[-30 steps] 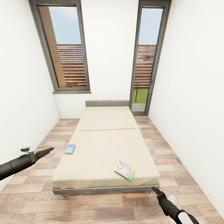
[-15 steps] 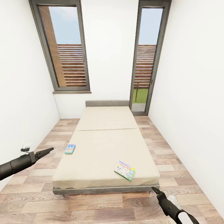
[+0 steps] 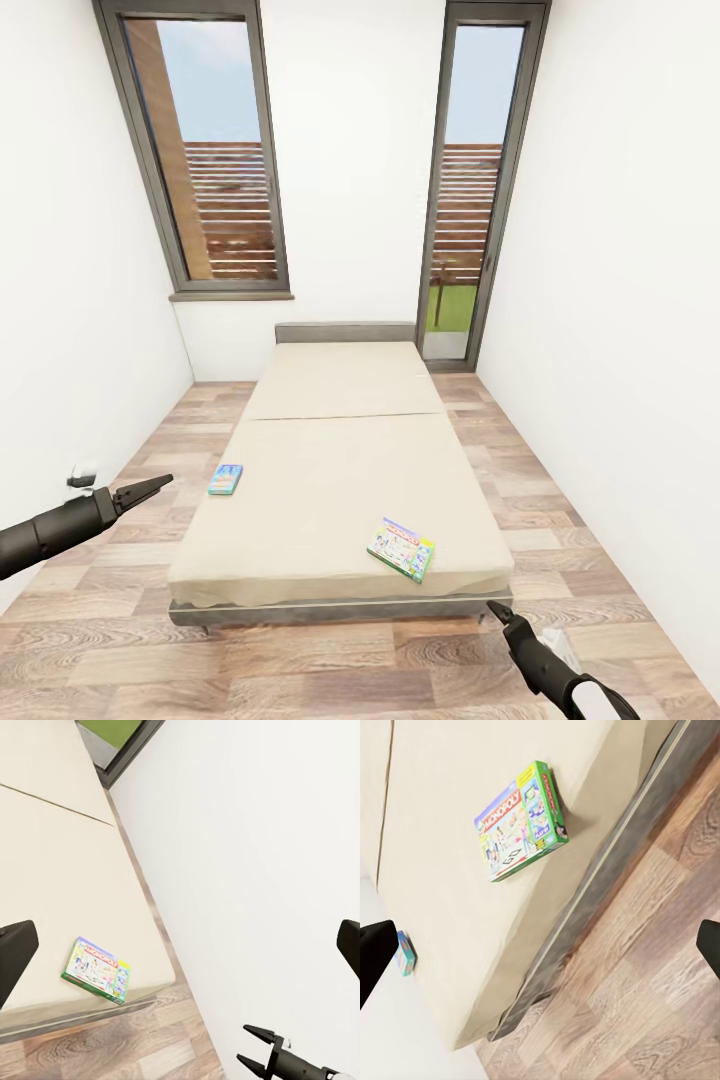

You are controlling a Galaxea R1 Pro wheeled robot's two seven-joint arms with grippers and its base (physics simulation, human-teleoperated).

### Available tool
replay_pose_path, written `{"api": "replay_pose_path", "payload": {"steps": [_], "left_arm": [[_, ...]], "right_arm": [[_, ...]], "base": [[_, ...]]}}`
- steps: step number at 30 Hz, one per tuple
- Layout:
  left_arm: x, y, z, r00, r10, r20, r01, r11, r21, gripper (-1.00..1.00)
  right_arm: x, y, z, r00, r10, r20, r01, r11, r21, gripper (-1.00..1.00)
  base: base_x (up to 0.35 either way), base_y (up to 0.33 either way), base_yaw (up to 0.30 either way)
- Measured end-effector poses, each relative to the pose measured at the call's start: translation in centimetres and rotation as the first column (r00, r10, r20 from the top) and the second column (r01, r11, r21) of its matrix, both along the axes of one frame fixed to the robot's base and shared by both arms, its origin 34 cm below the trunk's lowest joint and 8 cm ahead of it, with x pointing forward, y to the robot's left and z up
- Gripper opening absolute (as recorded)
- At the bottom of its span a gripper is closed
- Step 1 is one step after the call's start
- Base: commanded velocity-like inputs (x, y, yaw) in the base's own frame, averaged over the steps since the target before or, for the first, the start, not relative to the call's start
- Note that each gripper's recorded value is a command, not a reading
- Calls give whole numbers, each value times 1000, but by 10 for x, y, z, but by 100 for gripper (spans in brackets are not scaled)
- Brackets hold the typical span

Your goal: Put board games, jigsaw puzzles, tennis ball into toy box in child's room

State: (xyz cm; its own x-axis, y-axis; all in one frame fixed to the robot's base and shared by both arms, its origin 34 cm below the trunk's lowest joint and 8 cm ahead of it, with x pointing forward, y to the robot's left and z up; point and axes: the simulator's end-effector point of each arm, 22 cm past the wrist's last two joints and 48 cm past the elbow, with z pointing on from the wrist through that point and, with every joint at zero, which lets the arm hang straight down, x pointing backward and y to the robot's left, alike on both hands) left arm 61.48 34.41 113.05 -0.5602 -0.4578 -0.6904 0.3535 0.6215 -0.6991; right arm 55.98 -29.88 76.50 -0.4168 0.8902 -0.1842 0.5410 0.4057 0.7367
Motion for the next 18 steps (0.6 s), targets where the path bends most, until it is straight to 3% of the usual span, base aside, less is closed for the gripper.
{"api": "replay_pose_path", "payload": {"steps": [12, 18], "left_arm": [[0, -2, 0, 1000, -5, -1, 5, 1000, 2, 100], [0, -2, -1, 1000, -7, -2, 7, 1000, 2, 100]], "right_arm": [[-4, 0, -5, 1000, 9, -25, -10, 1000, -16, 100], [-20, -10, -24, 990, -23, -142, 14, 998, -62, 100]], "base": [[0, 0, 0], [0, 0, 0]]}}
